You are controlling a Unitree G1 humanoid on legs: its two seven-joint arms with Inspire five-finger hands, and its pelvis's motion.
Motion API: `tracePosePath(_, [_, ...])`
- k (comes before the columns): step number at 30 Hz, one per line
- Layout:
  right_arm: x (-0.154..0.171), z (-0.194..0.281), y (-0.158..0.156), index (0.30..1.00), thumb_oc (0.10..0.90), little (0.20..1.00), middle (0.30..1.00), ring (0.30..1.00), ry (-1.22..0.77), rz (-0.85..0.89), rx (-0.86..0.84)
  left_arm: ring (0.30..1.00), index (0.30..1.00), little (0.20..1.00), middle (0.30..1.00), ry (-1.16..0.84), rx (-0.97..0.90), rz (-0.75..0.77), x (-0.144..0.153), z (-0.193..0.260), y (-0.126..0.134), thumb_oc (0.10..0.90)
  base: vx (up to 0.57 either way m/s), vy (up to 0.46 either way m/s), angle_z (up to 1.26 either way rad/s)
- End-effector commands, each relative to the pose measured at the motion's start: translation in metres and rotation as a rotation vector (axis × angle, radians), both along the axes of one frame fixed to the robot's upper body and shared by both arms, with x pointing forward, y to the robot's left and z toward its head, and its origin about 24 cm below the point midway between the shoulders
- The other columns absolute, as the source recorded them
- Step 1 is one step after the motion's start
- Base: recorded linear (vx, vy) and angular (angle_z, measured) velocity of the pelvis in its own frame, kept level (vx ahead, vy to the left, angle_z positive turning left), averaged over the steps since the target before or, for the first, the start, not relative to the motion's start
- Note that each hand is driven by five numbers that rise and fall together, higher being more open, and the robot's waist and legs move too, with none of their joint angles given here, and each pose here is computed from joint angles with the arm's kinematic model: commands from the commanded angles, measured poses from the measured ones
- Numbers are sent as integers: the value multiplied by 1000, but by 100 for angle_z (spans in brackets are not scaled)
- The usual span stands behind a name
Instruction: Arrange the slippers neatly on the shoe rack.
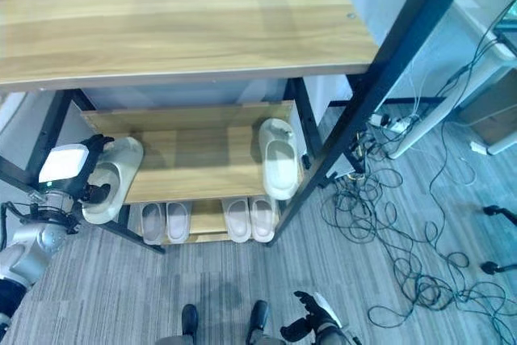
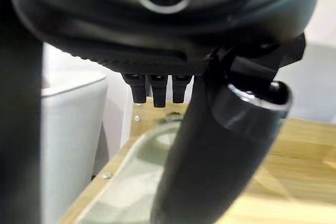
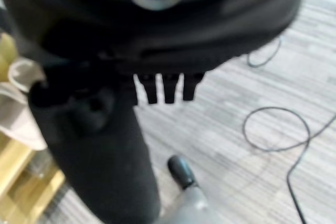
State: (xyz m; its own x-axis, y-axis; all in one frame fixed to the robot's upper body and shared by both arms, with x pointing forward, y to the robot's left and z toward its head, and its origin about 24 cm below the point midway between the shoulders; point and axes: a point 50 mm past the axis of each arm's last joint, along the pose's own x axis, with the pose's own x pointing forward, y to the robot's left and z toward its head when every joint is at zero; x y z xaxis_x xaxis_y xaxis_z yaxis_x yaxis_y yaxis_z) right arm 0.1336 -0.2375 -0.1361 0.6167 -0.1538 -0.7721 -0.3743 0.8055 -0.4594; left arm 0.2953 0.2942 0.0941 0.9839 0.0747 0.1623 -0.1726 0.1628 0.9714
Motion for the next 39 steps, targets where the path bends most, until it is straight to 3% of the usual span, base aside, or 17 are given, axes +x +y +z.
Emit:
tracePosePath(1, [26, 15, 0, 900, 800, 900, 900, 900, -118, 26, 18, 300, 300, 300, 300, -277, 50, -1, 24, 69, 4, 400, 0, 0, 0])
tracePosePath(18, [28, 15, 4, 900, 800, 900, 900, 900, -133, 10, 26, 300, 300, 300, 300, -352, -114, -155, 28, 71, -38, 400, 0, 4, -2])
tracePosePath(35, [25, 16, 0, 900, 800, 900, 900, 900, -144, -26, -1, 300, 300, 300, 300, -417, -454, -462, 25, 72, -132, 400, -1, -5, -2])
tracePosePath(39, [23, 16, -3, 900, 800, 900, 900, 900, -148, -36, -11, 300, 300, 300, 300, -424, -472, -487, 28, 75, -143, 400, 4, 7, -16])
